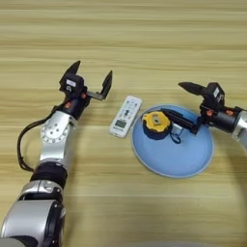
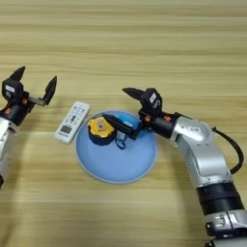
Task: Move the objects on the table
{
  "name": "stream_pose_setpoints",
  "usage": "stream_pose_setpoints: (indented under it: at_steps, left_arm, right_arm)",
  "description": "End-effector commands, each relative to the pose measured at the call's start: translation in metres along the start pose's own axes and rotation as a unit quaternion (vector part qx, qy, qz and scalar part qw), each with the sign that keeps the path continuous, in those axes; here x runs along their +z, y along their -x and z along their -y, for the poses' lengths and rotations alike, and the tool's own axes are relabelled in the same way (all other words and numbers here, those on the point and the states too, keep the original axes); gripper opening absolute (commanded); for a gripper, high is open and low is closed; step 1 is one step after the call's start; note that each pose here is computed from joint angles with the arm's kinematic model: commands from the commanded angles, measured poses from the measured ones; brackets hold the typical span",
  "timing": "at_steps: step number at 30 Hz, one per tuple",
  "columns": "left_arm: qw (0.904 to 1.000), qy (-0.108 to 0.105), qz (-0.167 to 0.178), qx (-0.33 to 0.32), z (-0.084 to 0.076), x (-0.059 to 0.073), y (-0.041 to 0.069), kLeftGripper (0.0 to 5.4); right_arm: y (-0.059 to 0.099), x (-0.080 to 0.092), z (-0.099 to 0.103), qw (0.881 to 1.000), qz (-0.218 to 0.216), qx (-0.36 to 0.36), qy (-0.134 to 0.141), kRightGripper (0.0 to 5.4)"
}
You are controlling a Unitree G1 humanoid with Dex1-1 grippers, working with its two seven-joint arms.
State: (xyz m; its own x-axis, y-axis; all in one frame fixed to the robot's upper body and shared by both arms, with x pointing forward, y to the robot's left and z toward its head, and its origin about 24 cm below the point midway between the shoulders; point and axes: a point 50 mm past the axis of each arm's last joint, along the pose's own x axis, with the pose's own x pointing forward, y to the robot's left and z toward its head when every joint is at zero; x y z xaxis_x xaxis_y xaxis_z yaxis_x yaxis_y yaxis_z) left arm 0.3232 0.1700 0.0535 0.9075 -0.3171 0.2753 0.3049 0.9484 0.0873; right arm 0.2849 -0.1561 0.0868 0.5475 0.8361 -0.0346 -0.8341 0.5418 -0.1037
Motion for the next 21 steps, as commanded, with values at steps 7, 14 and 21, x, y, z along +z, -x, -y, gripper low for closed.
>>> stream_pose_setpoints:
  at_steps: [7,14,21]
  left_arm:
    - [0.9999,-0.014,0.005,-0.005,0.0,0.002,-0.005,5.38]
    - [0.9998,-0.015,0.006,-0.006,0.0,0.001,-0.005,5.38]
    - [0.9998,-0.016,0.006,-0.006,0.0,0.001,-0.005,5.38]
  right_arm:
    - [0.012,-0.009,0.001,0.999,-0.047,0.019,0.0,5.4]
    - [0.02,-0.014,0.0,0.997,-0.069,0.036,0.001,5.4]
    - [0.021,-0.02,-0.001,0.996,-0.083,0.042,-0.002,5.4]
